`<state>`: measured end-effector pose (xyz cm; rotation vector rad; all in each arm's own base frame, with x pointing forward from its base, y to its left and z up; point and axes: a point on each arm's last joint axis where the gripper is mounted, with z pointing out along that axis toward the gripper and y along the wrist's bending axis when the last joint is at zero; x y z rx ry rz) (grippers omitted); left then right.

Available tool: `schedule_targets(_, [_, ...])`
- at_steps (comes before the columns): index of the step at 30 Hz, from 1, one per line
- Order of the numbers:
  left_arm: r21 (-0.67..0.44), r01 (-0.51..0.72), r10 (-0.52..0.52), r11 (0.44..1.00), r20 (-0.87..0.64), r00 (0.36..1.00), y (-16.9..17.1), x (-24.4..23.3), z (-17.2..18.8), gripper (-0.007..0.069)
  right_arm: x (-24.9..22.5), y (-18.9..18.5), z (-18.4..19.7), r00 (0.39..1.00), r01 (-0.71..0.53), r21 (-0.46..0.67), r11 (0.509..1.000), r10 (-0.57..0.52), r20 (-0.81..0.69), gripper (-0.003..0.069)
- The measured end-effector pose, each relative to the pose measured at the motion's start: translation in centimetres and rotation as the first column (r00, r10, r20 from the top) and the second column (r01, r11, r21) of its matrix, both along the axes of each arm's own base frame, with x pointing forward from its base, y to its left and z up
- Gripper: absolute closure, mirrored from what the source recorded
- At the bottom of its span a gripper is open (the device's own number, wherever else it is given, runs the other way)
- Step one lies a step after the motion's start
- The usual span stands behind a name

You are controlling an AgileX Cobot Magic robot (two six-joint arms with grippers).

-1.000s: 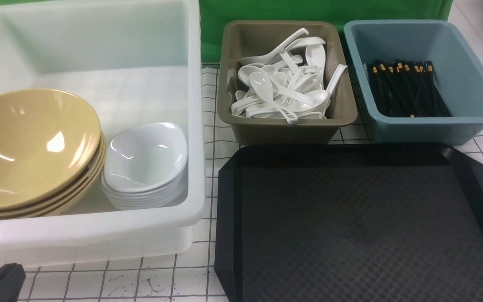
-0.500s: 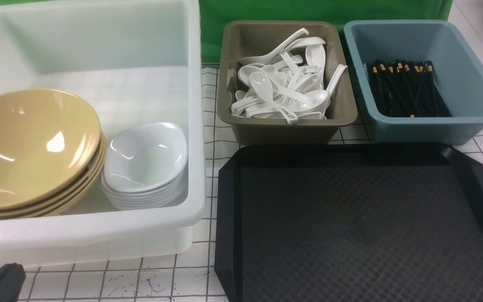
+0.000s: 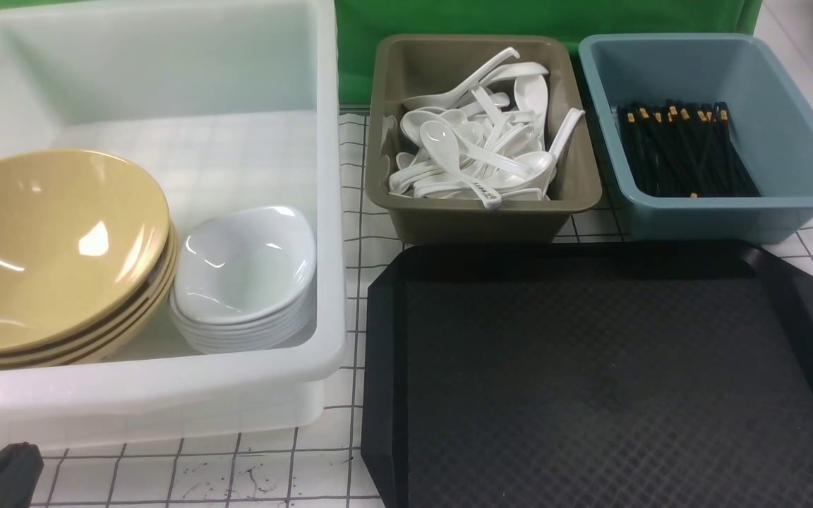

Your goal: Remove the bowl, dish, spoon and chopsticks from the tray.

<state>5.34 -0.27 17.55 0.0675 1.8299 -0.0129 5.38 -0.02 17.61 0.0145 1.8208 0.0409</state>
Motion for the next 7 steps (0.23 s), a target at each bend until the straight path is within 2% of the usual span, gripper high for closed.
schedule_targets(7, [0.0, 0.0, 0.0, 1.0, 0.0, 1.0, 0.0, 0.0, 0.0, 0.0631, 0.0, 0.0, 0.0, 1.0, 0.0, 0.0, 1.0, 0.0, 0.0, 0.056])
